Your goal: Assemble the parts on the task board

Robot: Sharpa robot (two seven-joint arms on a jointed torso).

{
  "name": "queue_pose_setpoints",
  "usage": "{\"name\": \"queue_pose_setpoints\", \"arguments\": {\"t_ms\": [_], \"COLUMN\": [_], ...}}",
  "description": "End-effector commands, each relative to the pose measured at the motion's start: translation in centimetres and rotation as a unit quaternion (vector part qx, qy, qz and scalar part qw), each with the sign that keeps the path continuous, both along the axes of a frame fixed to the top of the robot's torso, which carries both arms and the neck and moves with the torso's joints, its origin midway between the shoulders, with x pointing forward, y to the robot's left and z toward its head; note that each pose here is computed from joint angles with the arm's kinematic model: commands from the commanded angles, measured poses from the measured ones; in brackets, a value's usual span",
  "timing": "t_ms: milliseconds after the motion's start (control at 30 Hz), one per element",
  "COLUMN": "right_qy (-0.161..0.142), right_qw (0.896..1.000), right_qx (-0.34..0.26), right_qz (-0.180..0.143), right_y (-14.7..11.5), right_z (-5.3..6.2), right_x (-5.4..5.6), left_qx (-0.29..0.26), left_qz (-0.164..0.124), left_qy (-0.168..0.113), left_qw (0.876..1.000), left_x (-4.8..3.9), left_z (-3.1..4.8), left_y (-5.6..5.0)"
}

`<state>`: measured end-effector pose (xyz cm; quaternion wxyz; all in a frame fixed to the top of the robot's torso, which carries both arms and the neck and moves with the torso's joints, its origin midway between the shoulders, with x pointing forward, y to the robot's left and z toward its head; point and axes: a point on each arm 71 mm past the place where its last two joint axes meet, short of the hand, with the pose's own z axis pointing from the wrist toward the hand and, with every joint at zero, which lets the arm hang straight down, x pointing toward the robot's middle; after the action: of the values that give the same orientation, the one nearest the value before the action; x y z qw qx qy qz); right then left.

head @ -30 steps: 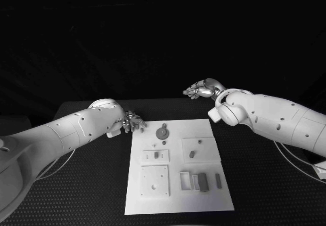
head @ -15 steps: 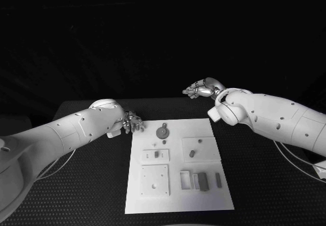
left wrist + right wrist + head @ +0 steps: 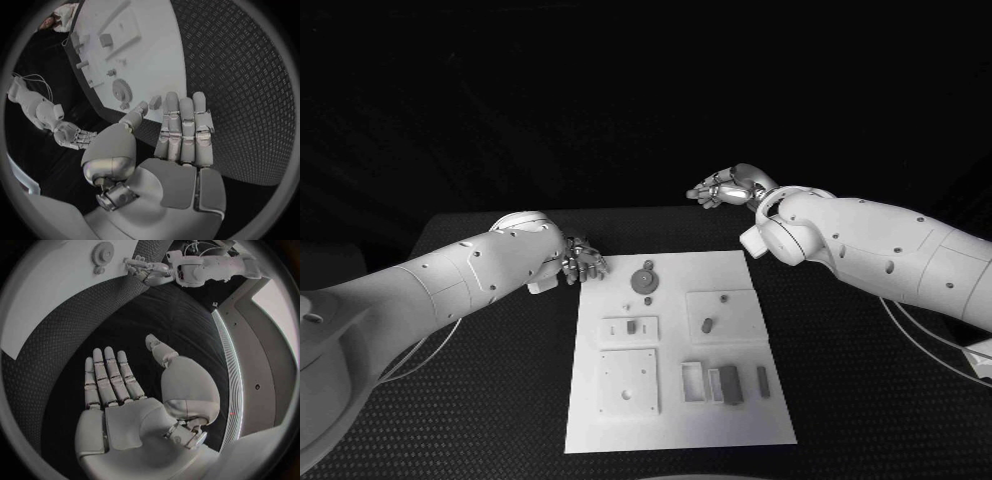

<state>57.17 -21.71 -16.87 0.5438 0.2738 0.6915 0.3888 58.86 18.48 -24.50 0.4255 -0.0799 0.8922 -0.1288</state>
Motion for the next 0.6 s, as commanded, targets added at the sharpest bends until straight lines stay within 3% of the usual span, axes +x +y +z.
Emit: {"name": "queue_pose_setpoints", "arguments": {"t_ms": [33,600], "right_qy": [0.0,0.003], "right_qw": [1.0,1.0], "right_qx": [0.001,0.0], "right_qz": [0.01,0.01], "right_y": [0.22,0.29], "right_z": [-0.01,-0.06], "right_x": [-0.03,-0.02], "left_qx": [-0.009,-0.019], "left_qz": [-0.003,0.008], "left_qy": [0.001,0.005], "left_qw": [1.0,1.0], "left_x": [-0.03,0.01], "left_z": [0.02,-0.06], "left_y": [-0.33,-0.32]}}
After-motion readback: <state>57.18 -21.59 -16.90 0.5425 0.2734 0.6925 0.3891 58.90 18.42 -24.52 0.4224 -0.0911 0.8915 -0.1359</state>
